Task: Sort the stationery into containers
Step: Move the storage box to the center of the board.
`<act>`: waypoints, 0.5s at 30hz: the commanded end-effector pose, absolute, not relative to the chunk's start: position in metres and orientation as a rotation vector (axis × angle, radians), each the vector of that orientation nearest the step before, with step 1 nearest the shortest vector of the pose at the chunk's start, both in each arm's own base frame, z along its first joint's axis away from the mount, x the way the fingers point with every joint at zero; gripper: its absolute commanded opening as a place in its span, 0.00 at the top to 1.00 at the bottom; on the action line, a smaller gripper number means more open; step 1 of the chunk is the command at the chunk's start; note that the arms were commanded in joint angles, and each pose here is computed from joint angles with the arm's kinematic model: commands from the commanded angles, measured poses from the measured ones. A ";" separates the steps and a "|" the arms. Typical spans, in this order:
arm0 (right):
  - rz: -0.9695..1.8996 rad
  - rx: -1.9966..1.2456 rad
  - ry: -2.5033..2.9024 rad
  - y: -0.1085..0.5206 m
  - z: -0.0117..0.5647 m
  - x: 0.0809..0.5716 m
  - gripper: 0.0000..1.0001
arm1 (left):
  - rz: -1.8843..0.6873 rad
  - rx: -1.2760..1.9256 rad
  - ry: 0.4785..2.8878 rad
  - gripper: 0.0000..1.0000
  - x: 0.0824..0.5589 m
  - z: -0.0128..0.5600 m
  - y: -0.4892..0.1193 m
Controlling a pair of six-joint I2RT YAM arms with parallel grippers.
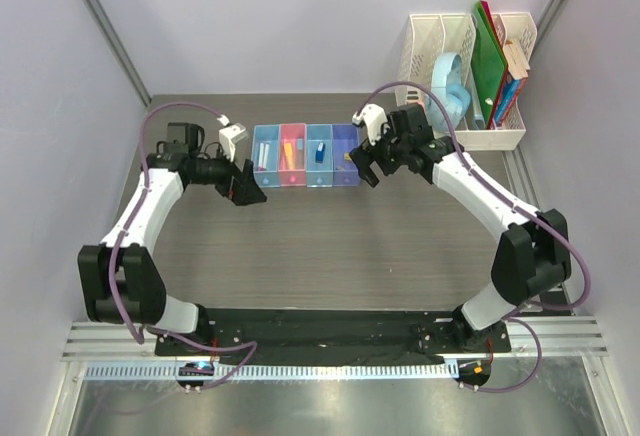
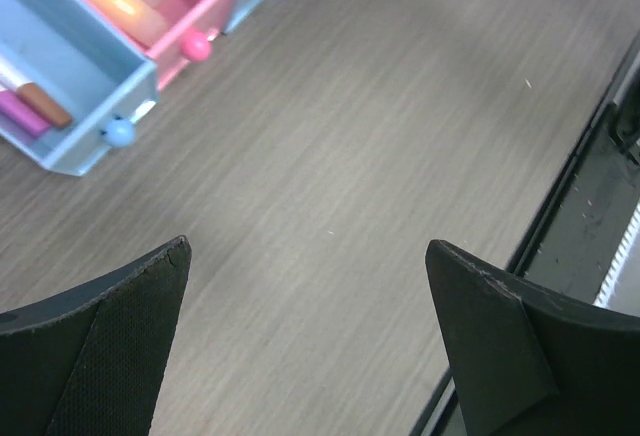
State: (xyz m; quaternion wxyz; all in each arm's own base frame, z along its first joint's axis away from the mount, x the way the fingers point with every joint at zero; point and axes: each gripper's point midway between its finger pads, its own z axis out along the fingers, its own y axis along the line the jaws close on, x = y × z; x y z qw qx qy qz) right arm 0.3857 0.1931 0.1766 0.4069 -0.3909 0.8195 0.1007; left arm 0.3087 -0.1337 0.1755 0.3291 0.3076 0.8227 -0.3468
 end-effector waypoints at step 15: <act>0.379 -0.680 2.108 0.214 0.177 0.480 0.00 | -0.734 0.459 2.204 0.00 0.472 0.141 -0.110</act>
